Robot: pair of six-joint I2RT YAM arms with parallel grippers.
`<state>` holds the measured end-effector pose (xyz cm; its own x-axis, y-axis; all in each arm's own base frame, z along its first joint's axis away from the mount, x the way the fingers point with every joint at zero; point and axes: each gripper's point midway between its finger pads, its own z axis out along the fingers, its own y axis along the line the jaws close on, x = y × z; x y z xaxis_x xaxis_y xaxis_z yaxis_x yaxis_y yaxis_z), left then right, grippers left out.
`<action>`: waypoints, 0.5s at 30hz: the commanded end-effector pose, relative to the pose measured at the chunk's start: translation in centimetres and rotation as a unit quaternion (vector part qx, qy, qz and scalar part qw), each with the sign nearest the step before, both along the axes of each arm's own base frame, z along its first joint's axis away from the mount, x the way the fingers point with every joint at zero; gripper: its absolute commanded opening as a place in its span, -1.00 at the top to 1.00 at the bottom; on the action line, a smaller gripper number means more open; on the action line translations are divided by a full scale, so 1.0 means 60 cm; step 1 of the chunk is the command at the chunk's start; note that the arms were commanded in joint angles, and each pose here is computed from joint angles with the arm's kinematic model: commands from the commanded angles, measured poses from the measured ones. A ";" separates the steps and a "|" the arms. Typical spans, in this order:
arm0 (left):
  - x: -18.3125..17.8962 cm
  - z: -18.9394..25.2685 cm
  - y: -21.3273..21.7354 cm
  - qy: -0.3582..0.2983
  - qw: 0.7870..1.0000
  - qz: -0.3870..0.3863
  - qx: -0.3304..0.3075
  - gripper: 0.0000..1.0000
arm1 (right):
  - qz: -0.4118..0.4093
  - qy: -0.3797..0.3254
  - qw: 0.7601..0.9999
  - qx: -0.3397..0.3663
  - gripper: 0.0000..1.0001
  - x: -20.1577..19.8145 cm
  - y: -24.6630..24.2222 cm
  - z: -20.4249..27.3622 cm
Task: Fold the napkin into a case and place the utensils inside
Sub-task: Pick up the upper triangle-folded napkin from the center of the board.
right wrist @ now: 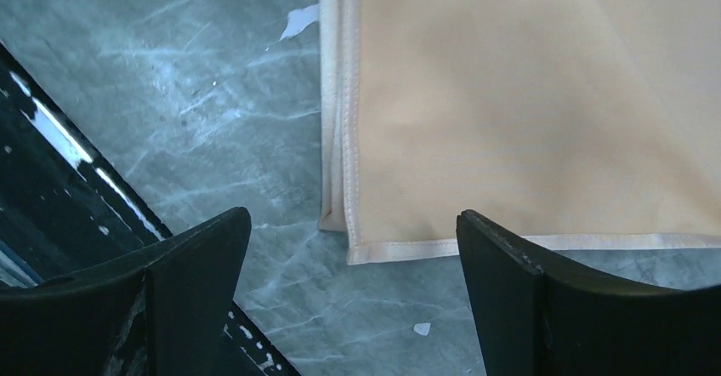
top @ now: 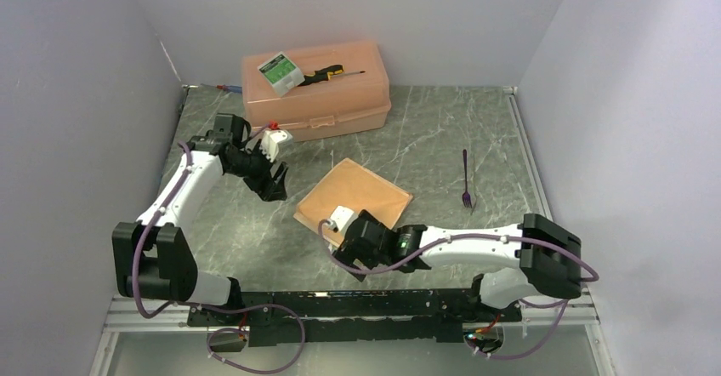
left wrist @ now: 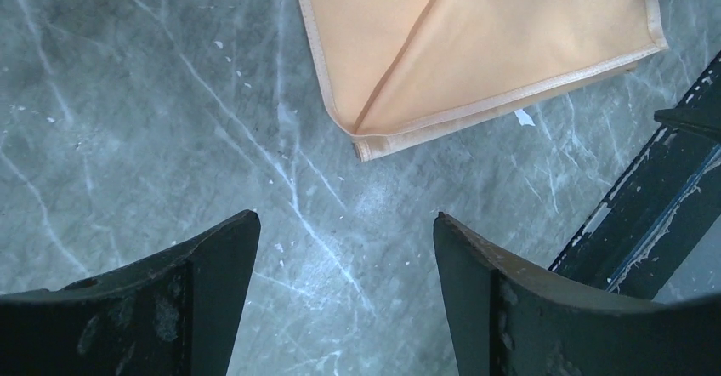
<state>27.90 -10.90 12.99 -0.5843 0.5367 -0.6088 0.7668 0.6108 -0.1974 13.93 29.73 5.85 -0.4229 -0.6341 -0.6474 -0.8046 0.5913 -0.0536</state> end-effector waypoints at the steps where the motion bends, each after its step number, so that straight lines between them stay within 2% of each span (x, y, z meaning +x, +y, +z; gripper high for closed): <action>1: -0.005 0.036 -0.002 -0.020 0.999 -0.026 -0.031 -0.62 | 0.019 -0.062 0.997 -0.036 -0.88 0.009 0.011 0.019; 5: -0.003 0.021 0.002 -0.015 0.999 -0.030 -0.028 -0.61 | 0.032 -0.057 0.997 -0.040 -0.79 -0.002 0.019 0.003; 10: 0.005 0.015 0.009 -0.050 0.998 -0.043 -0.014 -0.61 | 0.039 -0.050 0.997 -0.053 -0.64 -0.008 0.013 -0.019; 15: 0.004 0.030 -0.002 -0.075 0.994 -0.068 -0.032 -0.65 | 0.052 -0.049 0.996 -0.052 -0.53 -0.011 0.017 -0.027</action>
